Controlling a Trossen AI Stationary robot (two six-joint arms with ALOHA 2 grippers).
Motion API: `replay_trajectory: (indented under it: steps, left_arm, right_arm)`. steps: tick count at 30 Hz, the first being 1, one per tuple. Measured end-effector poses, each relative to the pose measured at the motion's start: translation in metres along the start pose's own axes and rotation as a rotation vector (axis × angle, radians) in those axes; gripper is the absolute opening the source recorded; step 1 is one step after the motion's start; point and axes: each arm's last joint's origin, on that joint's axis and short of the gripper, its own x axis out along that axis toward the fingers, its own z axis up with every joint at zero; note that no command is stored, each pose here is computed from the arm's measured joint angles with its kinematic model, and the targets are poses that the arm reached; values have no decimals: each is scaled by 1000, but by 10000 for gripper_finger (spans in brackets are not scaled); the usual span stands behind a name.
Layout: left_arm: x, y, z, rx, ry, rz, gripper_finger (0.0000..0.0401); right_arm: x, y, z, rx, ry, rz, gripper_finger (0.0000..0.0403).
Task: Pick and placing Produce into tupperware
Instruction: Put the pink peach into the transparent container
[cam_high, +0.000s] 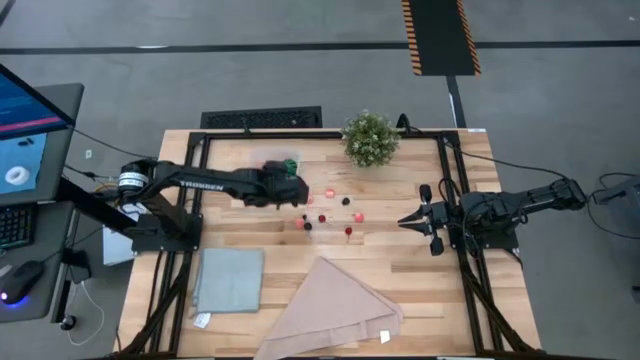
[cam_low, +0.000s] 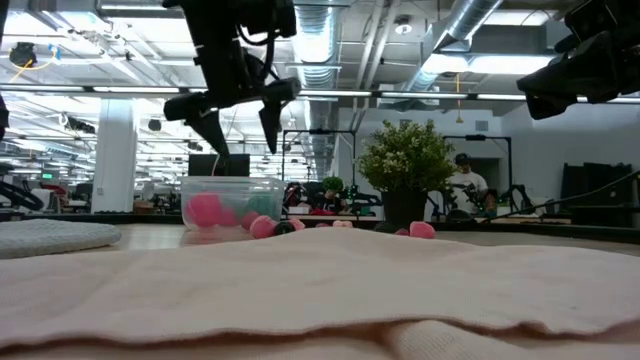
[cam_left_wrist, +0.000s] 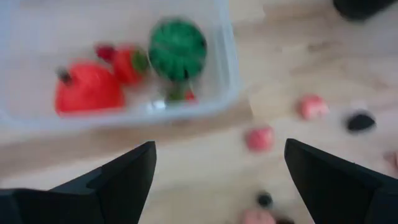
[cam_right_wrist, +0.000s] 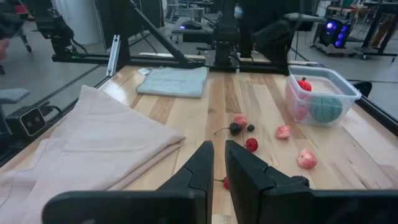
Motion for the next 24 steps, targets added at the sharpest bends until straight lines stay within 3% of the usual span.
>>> replay_trajectory:
  steps: [9, 24]
  left_arm:
    - [19, -19, -42, 44, 67, 13, 346]
    - [57, -38, -79, 61, 193, -24, 345]
  right_arm:
    - [0, 0, -1, -2, 18, 1, 64]
    - [1, 0, -5, -5, 53, 3, 64]
